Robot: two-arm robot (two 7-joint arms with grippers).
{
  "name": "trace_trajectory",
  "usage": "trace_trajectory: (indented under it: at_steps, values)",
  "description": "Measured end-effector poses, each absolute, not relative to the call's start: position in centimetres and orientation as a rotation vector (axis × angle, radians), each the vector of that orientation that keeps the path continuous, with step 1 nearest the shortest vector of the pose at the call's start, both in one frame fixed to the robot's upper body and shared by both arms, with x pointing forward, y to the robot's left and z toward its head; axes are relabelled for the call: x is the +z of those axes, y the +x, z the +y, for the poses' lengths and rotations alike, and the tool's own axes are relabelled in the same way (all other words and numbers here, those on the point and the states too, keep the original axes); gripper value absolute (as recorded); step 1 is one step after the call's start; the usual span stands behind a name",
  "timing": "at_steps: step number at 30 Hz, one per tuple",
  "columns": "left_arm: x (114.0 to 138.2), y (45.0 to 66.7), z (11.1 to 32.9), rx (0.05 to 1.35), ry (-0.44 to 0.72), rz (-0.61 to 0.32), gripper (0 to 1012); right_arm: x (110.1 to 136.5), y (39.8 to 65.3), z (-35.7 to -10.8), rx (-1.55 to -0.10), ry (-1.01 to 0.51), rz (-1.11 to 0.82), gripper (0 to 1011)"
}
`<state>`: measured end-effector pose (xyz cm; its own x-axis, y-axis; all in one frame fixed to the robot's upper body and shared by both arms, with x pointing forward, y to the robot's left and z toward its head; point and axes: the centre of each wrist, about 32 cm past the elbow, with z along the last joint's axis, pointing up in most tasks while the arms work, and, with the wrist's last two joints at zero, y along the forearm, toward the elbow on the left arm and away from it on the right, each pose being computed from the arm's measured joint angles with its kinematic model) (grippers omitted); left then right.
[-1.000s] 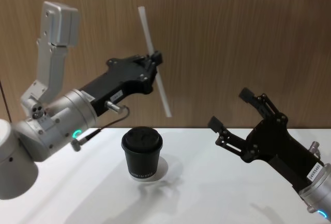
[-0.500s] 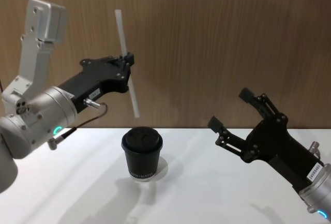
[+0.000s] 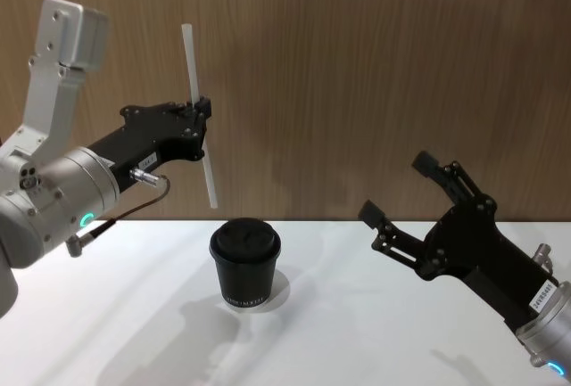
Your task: Pick up the straw with one hand, pass it to the other hand, and insert it into the cup.
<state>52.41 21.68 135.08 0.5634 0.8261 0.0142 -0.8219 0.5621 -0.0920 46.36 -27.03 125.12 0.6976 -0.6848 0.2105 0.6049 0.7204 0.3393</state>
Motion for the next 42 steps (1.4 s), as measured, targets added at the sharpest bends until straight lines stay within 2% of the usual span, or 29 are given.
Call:
trace_trajectory:
  at_steps: [13, 42]
  values:
    - [134.7, 52.9, 21.5, 0.997, -0.023, -0.067, 13, 125.1, 46.4, -27.0, -0.727, 0.253, -0.335, 1001]
    - [133.4, 54.5, 20.9, 1.012, 0.017, -0.044, 12, 125.1, 46.4, -27.0, -0.727, 0.253, -0.335, 1001]
